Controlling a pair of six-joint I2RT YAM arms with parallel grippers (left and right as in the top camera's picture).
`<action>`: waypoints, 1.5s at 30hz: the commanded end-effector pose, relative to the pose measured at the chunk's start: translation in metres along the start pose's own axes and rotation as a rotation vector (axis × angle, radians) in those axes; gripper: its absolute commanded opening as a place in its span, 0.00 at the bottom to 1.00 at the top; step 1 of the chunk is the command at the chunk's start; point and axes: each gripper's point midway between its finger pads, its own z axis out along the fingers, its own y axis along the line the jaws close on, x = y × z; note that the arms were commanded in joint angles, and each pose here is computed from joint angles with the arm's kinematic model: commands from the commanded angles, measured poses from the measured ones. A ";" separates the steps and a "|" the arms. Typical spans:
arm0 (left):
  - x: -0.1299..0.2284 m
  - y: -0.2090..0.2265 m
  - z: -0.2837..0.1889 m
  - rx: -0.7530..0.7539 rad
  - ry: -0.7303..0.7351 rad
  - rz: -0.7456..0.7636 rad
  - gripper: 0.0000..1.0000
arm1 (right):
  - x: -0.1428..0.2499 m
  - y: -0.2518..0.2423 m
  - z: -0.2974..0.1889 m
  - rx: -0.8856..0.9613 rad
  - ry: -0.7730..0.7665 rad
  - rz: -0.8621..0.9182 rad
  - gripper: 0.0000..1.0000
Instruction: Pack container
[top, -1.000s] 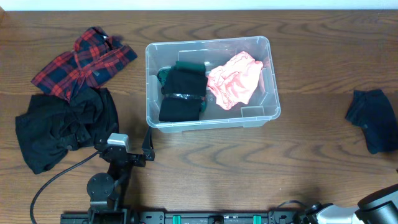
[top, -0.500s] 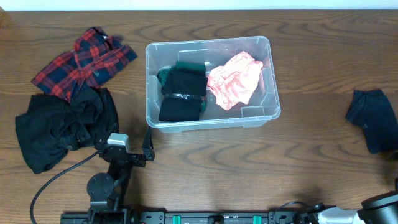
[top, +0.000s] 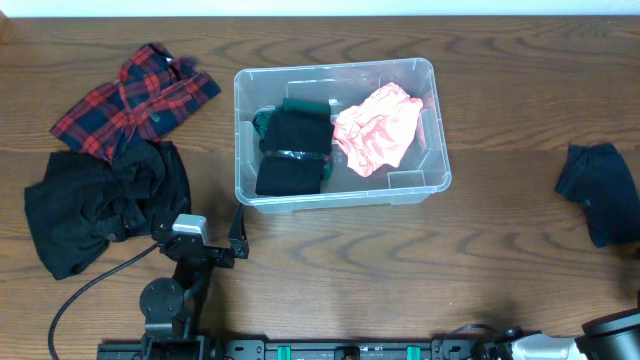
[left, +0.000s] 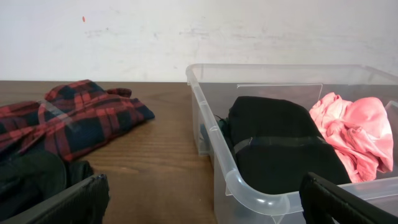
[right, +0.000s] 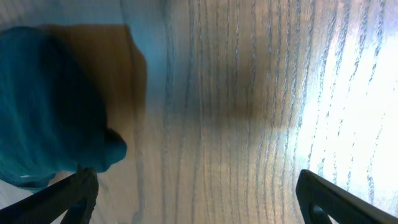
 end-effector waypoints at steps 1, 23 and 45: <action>0.017 0.000 0.001 0.005 0.050 -0.010 0.98 | -0.001 -0.002 0.000 -0.010 0.001 0.024 0.99; 0.017 0.000 0.001 0.005 0.050 -0.010 0.98 | -0.004 -0.001 0.000 -0.015 -0.013 0.006 0.99; 0.017 0.000 0.001 0.005 0.050 -0.010 0.98 | -0.012 0.012 0.001 -0.042 -0.058 -0.073 0.97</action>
